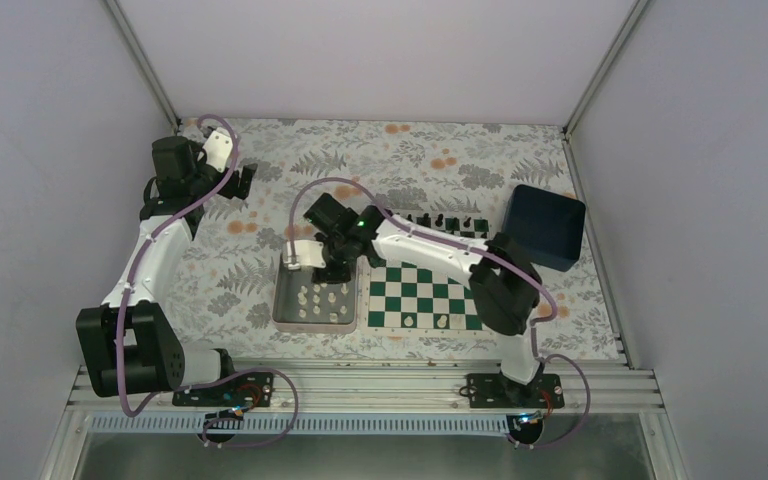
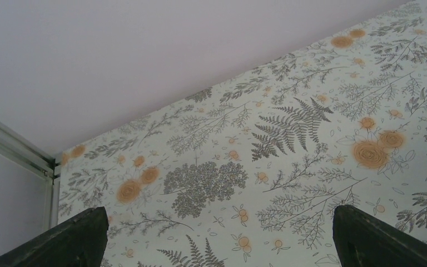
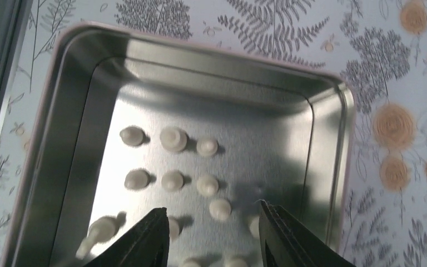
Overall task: Set up the chess pieces on the board
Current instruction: Pick up the chess piece from the storage box.
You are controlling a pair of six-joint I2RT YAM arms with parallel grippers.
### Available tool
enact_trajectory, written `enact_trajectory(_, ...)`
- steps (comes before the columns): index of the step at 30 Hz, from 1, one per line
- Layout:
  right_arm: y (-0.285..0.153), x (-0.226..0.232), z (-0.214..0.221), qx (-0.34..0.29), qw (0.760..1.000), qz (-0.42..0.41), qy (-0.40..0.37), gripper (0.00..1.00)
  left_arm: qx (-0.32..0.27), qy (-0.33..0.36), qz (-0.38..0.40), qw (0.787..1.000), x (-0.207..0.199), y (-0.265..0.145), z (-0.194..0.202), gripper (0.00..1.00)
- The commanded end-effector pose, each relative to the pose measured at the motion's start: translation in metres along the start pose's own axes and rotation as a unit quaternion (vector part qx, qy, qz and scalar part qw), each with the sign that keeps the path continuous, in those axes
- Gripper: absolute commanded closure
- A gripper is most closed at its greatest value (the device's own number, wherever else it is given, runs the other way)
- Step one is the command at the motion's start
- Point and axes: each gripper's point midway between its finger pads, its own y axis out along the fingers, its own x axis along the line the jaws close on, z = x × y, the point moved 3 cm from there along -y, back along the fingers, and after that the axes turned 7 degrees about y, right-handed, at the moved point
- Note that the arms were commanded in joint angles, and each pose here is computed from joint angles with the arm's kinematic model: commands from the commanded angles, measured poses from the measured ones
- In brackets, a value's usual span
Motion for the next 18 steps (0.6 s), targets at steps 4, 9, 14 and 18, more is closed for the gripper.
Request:
enact_trajectory(4, 0.032, 0.014, -0.033, -0.017, 0.999, -0.021, -0.030, 0.60, -0.021, 0.001, 0.001, 1.000, 0.002, -0.007, -0.012, 0.00)
enact_trajectory(9, 0.048, 0.023, -0.034, -0.010, 0.998, -0.046, -0.035, 0.62, -0.021, 0.002, 0.001, 1.000, 0.001, -0.006, -0.011, 0.00)
enact_trajectory(14, 0.060, 0.027, -0.027, 0.005, 0.998, -0.055, -0.036, 0.65, -0.022, 0.002, 0.006, 1.000, 0.000, -0.006, -0.010, 0.00)
enact_trajectory(18, 0.067, 0.026, -0.021, 0.018, 0.998, -0.053, -0.035, 0.67, -0.023, 0.003, 0.006, 1.000, 0.000, -0.006, -0.010, 0.00)
